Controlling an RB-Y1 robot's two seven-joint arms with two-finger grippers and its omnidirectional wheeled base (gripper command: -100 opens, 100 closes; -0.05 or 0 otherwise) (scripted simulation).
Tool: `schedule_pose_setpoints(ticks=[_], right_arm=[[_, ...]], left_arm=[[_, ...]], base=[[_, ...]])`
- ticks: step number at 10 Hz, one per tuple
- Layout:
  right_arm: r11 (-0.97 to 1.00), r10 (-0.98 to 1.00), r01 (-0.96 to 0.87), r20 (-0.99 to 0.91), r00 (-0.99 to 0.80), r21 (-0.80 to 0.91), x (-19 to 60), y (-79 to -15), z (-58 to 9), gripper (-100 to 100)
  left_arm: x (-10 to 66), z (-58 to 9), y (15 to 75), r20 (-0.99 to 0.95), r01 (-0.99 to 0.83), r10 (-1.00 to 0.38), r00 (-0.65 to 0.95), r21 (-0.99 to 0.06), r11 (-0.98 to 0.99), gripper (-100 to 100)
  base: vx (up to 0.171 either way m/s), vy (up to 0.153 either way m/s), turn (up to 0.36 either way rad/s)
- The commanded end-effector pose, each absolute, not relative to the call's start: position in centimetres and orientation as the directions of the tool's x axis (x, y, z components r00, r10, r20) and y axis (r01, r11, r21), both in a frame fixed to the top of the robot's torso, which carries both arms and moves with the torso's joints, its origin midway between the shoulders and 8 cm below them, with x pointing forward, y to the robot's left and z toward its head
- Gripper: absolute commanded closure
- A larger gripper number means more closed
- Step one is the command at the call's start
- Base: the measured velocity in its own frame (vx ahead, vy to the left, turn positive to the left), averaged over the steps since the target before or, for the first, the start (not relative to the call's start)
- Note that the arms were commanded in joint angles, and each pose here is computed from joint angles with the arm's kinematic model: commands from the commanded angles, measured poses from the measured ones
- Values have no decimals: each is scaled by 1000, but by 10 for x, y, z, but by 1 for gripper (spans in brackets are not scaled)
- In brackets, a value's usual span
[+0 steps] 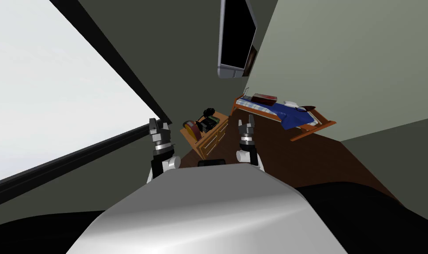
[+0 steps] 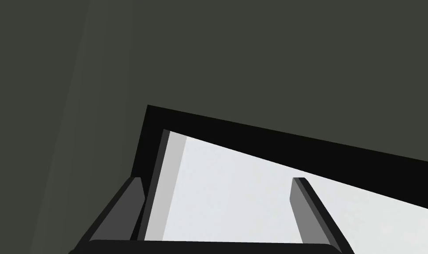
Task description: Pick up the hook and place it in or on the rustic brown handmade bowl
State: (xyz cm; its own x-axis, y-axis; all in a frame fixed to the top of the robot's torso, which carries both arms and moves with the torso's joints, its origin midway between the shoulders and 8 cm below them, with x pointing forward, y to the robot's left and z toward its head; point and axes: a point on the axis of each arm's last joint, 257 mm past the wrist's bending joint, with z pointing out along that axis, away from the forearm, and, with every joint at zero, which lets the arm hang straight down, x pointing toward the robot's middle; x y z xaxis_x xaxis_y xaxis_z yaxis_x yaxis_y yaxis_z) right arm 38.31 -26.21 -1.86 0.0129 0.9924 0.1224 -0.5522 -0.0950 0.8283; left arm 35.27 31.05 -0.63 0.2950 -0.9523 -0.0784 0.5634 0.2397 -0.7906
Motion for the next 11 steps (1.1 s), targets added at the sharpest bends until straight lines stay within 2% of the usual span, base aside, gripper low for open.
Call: schedule_pose_setpoints(ticks=[1, 8, 11], right_arm=[[-95, 992, -552, 122, 13, 828, 383, -262, -19, 0], [-95, 992, -552, 123, 13, 828, 383, -262, -19, 0], [-95, 992, -552, 123, 13, 828, 383, -262, -19, 0]], left_arm=[[356, -9, 309, -92, 565, -959, 269, -791, 235, -100], [383, -39, 330, -8, 555, -987, 162, -826, 98, -100], [399, -56, 351, 111, 554, -986, 126, -832, -23, -100]], base=[[-12, -30, -10], [-29, -109, -8], [2, -168, -33]])
